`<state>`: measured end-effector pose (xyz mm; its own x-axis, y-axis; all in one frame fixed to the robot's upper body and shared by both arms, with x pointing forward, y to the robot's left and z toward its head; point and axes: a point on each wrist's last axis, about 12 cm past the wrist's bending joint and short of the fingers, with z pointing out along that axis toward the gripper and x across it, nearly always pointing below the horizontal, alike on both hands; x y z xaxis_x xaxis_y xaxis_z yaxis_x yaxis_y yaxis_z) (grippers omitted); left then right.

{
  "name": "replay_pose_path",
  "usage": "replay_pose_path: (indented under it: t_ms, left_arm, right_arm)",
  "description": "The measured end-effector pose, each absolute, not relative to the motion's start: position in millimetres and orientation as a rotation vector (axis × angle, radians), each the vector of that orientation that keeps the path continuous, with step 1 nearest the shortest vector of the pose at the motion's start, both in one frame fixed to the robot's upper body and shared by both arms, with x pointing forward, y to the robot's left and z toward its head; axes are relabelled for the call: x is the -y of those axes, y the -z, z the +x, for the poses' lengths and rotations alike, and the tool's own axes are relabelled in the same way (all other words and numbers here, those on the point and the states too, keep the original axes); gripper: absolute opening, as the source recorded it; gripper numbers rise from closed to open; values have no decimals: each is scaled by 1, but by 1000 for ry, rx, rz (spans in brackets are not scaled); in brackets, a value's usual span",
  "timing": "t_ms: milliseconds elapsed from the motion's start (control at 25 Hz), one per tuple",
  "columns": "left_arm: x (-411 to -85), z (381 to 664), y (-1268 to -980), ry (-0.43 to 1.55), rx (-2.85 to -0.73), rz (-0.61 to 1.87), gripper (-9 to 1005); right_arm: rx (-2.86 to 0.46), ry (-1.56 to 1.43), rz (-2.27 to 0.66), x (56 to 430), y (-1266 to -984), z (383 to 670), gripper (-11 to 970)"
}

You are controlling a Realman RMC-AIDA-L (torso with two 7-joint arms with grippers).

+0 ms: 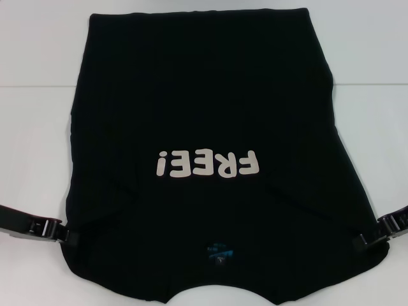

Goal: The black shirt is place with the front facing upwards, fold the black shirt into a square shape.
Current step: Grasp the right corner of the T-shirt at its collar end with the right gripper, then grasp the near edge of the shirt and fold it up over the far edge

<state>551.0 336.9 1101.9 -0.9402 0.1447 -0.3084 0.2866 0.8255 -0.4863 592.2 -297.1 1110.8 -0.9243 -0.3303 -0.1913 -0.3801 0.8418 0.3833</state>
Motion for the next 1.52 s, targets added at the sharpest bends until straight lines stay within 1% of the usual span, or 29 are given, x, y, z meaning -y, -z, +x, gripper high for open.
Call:
replay_pose_path:
  t_ms: [160, 600, 800, 1200, 1320, 1520]
  left_arm:
    - [-336, 553, -1104, 793, -2747, 341, 23]
    - [-336, 555, -1104, 793, -2748, 345, 23]
    - [-337, 555, -1104, 796, -2747, 339, 24]
    - [-338, 556, -1107, 806, -2745, 341, 24]
    - [-338, 556, -1108, 861, -2736, 353, 24]
    - [-342, 554, -1111, 968, -2704, 355, 24]
  right_arm:
    - [-2911, -608, -626, 290, -1111, 593, 678]
    - [-2918, -591, -653, 287, -1113, 595, 217]
    - [-2931, -562, -667, 288, -1113, 595, 80]
    - [-2922, -554, -665, 294, -1120, 598, 56]
    - [-2919, -564, -677, 296, -1123, 597, 35]
    - [-2921, -595, -744, 297, -1130, 594, 32]
